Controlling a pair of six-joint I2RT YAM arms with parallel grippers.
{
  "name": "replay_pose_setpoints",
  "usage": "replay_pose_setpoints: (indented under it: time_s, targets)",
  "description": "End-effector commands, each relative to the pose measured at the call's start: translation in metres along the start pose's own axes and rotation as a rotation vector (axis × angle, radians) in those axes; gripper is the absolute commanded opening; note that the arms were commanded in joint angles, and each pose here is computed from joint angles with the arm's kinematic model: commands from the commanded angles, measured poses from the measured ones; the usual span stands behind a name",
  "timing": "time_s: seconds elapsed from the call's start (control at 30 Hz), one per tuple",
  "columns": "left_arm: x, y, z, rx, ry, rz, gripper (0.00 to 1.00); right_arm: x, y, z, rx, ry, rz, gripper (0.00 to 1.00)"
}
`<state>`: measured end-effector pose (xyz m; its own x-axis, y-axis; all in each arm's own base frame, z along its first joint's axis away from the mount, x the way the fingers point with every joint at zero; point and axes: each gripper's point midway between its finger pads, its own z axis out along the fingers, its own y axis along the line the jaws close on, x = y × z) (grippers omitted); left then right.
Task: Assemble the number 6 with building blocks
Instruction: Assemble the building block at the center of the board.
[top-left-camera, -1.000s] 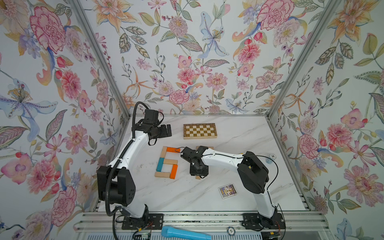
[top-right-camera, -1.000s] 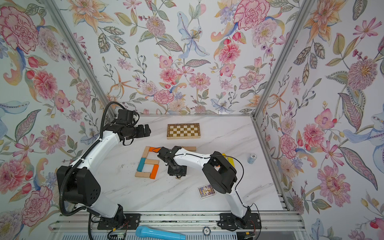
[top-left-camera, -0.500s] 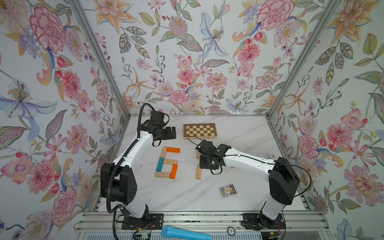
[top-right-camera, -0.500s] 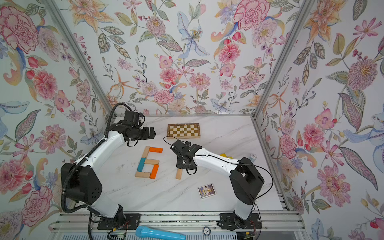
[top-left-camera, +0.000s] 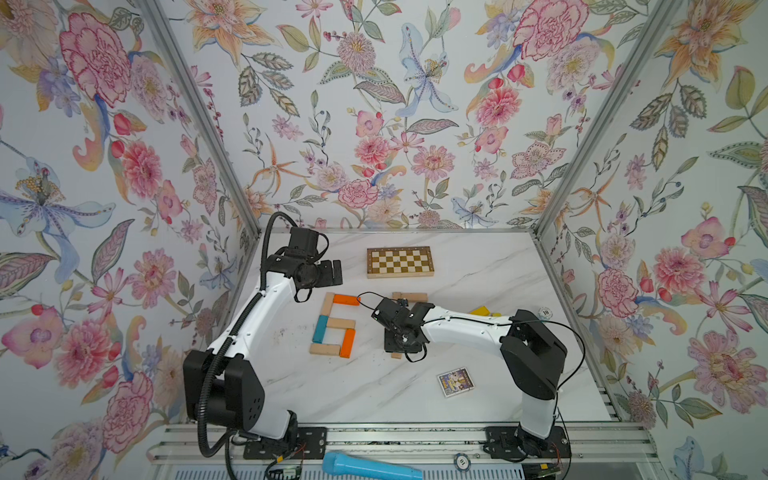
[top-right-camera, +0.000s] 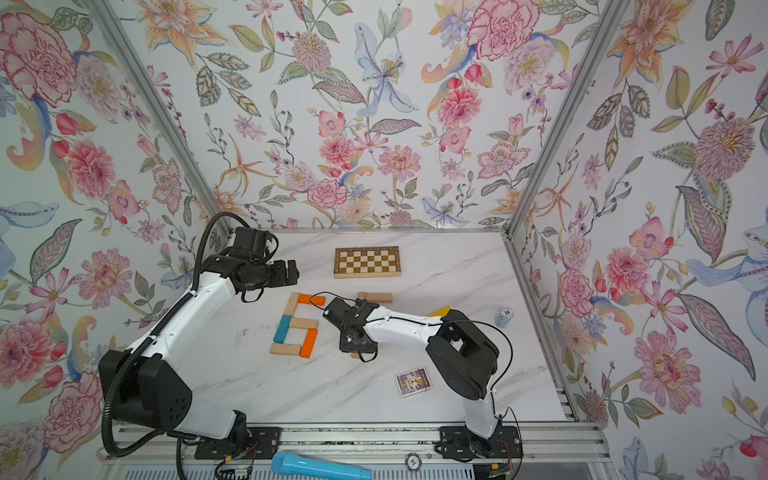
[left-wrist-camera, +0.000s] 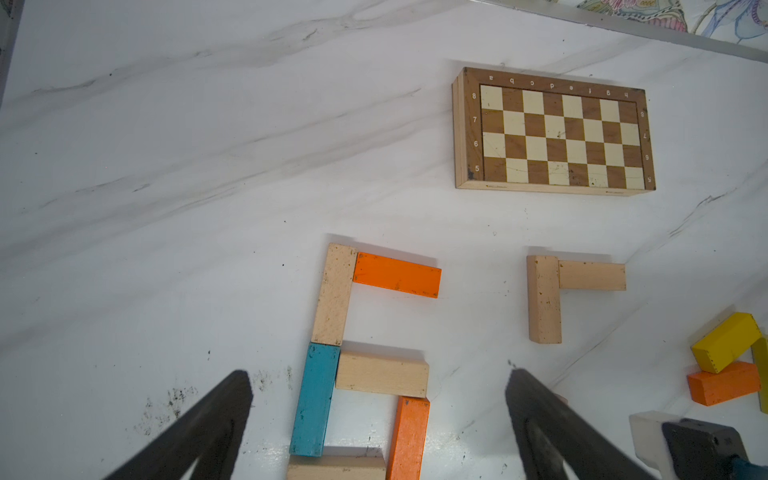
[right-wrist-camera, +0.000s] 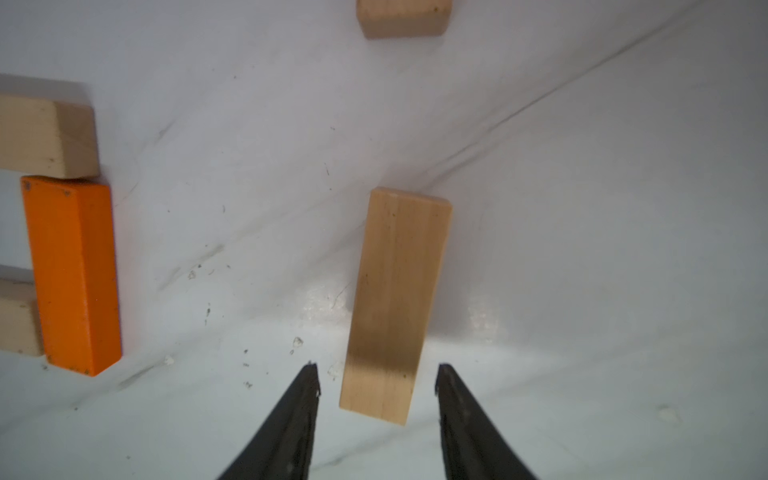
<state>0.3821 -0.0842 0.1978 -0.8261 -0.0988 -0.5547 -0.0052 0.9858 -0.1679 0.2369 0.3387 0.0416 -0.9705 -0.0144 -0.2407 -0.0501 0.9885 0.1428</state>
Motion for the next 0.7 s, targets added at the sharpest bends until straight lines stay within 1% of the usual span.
replay_pose_setpoints:
  time_s: [0.0,0.27,0.4,0.57,0.63,0.67]
  targets:
    - [0.011,0.000,0.008,0.003,0.012,0.000,0.99,0.001,-0.008,0.001,0.060,0.011,0.003,0.48]
    - [0.013,-0.002,0.005,0.020,-0.006,0.018,0.99,0.005,-0.012,0.012,0.086,0.054,0.003,0.46]
    - [0.013,-0.008,0.004,0.050,-0.009,0.017,0.99,0.011,-0.015,0.018,0.121,0.087,-0.007,0.43]
    - [0.014,-0.012,0.003,0.070,-0.014,0.017,0.99,0.012,-0.013,0.020,0.127,0.091,-0.020,0.40]
    - [0.016,-0.014,0.003,0.074,-0.011,0.024,0.99,0.014,-0.013,0.023,0.127,0.102,-0.022,0.35]
    - [0.016,-0.014,0.003,0.072,-0.013,0.025,0.99,0.015,-0.014,0.023,0.128,0.105,-0.024,0.35]
